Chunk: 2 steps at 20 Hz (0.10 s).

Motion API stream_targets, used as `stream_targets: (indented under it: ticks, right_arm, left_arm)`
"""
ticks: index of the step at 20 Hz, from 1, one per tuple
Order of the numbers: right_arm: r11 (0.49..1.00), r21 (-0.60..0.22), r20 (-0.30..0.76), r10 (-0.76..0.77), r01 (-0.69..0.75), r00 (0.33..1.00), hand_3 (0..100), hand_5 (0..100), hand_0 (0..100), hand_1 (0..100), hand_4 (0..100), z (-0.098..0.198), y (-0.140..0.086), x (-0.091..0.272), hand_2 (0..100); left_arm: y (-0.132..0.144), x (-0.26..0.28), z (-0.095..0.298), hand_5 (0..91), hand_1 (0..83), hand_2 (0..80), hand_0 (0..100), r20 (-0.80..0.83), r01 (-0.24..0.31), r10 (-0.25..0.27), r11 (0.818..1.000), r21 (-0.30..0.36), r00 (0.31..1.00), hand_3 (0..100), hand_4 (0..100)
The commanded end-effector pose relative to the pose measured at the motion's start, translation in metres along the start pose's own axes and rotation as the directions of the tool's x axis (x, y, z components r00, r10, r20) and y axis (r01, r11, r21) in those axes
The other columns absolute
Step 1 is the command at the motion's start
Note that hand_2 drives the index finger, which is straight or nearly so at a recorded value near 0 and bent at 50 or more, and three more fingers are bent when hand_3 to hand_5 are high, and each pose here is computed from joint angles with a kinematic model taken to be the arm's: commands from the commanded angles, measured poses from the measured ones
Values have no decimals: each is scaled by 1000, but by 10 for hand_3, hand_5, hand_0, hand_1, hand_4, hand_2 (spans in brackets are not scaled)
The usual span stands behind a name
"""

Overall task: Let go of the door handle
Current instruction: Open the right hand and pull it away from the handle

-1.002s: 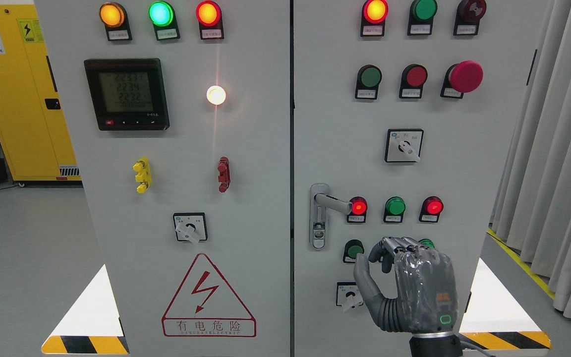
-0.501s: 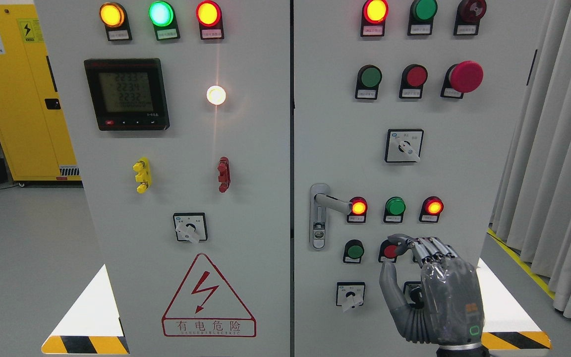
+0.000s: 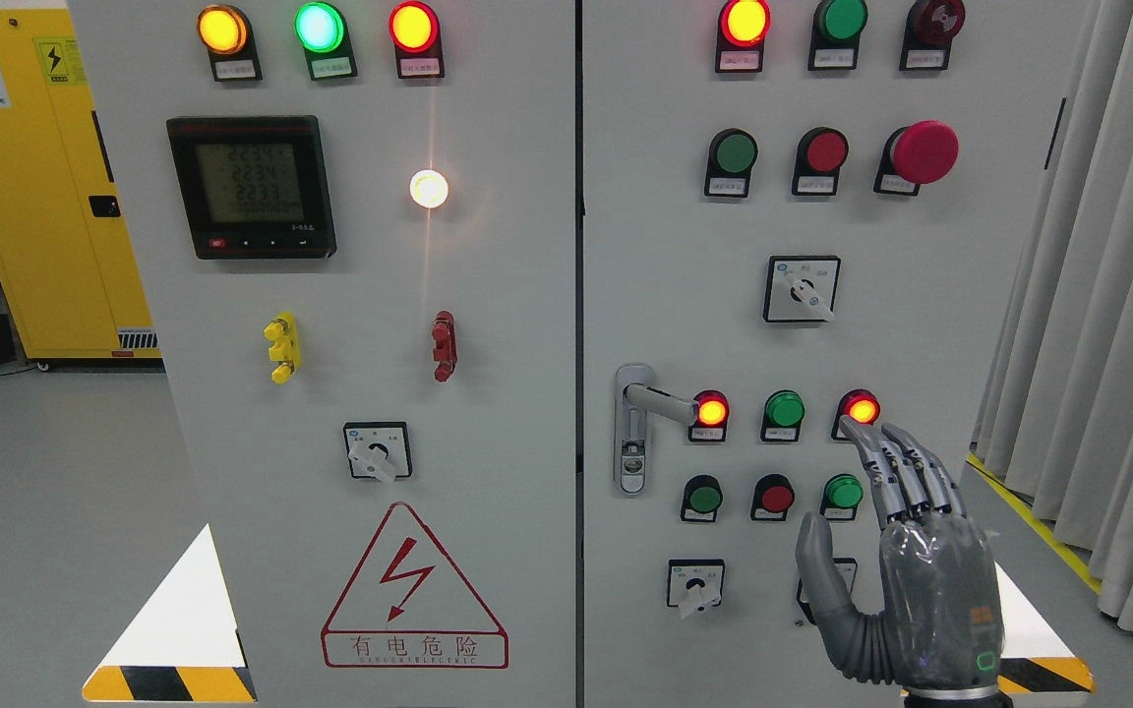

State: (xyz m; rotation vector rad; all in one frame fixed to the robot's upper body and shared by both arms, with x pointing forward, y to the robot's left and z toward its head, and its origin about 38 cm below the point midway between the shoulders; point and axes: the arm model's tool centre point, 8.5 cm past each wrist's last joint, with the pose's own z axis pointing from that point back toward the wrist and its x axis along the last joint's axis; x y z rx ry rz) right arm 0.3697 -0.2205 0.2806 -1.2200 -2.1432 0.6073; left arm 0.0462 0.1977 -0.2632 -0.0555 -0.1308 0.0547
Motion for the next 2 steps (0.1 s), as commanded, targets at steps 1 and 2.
stream_targets:
  ticks: [1, 2]
  right_arm:
    - [1000, -13, 11, 7, -7, 1000, 0, 0, 754, 226, 0, 0, -8, 1, 0]
    - [1000, -14, 19, 5, -5, 1000, 0, 0, 754, 226, 0, -1, -8, 2, 0]
  left_arm:
    - [0, 0, 0, 0, 556, 0, 120, 1, 2, -2, 1000, 0, 1000, 0, 0]
    - [0, 0, 0, 0, 556, 0, 120, 1, 0, 0, 1000, 0, 1000, 0, 0]
